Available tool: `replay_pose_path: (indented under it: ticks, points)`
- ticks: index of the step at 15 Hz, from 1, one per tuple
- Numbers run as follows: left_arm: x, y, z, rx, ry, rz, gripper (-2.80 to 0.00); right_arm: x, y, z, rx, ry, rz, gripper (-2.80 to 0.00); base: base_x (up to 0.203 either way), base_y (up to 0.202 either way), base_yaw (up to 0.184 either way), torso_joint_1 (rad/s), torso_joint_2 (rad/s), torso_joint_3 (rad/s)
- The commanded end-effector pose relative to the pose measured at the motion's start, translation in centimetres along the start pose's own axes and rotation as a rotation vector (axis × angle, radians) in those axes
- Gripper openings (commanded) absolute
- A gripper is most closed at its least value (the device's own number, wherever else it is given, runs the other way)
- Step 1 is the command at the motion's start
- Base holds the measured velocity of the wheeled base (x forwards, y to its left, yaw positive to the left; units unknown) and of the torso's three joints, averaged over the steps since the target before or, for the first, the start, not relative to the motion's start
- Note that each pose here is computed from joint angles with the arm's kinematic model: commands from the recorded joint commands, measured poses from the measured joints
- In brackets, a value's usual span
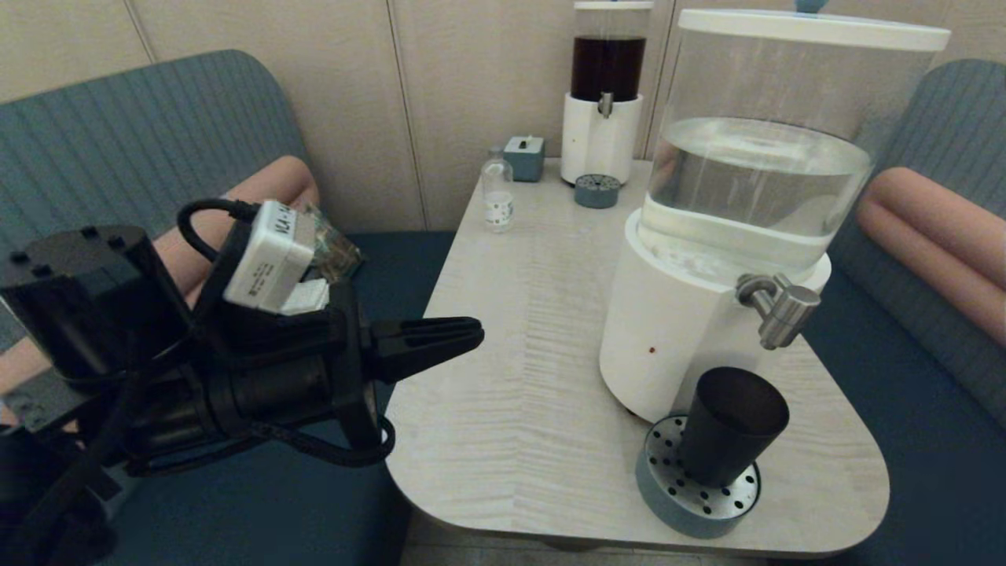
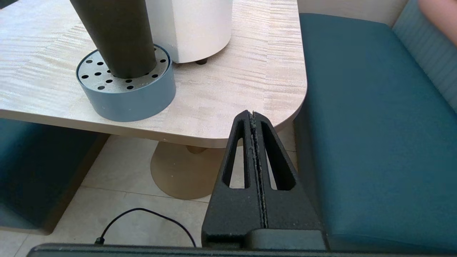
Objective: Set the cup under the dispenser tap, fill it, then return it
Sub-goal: Place the cup next to the water dispenser
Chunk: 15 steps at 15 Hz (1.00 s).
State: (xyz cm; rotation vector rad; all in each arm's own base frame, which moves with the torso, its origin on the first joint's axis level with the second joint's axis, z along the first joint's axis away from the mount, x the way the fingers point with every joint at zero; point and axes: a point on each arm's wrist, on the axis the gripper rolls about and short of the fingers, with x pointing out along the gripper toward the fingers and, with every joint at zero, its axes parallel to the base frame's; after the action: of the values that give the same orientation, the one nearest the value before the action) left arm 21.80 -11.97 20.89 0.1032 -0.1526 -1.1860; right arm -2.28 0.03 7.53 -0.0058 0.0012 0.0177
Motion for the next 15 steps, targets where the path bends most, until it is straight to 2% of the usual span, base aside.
replay_pose_path:
  ticks: [1, 5, 7, 10, 12, 15]
  points:
    - [1.2, 0.3, -4.1, -0.060, 0.051, -0.020, -2.80, 0.0, 0.0, 0.0, 0.000, 0.000, 0.001, -2.80, 0.000, 0.000, 0.000, 0.000, 0.00, 0.000]
    - [1.4, 0.0, -6.5, -0.112, 0.095, -0.060, -2.80, 0.0, 0.0, 0.0, 0.000, 0.000, 0.001, -2.80, 0.000, 0.000, 0.000, 0.000, 0.00, 0.000]
    - [1.9, 0.1, -7.1, -0.117, 0.105, -0.075, -2.80, 0.0, 0.0, 0.0, 0.000, 0.000, 0.001, -2.80, 0.000, 0.000, 0.000, 0.000, 0.00, 0.000]
    - [3.1, -1.1, -8.6, -0.151, 0.138, -0.151, -2.80, 0.0, 0.0, 0.0, 0.000, 0.000, 0.001, -2.80, 0.000, 0.000, 0.000, 0.000, 0.00, 0.000]
    - [4.3, -1.4, -9.5, -0.151, 0.140, -0.183, -2.80, 0.0, 0.0, 0.0, 0.000, -0.001, 0.001, -2.80, 0.000, 0.000, 0.000, 0.000, 0.00, 0.000]
    - [7.0, -1.8, -9.4, -0.120, 0.105, -0.233, -2.80, 0.0, 0.0, 0.0, 0.000, 0.000, 0.001, -2.80, 0.000, 0.000, 0.000, 0.000, 0.00, 0.000]
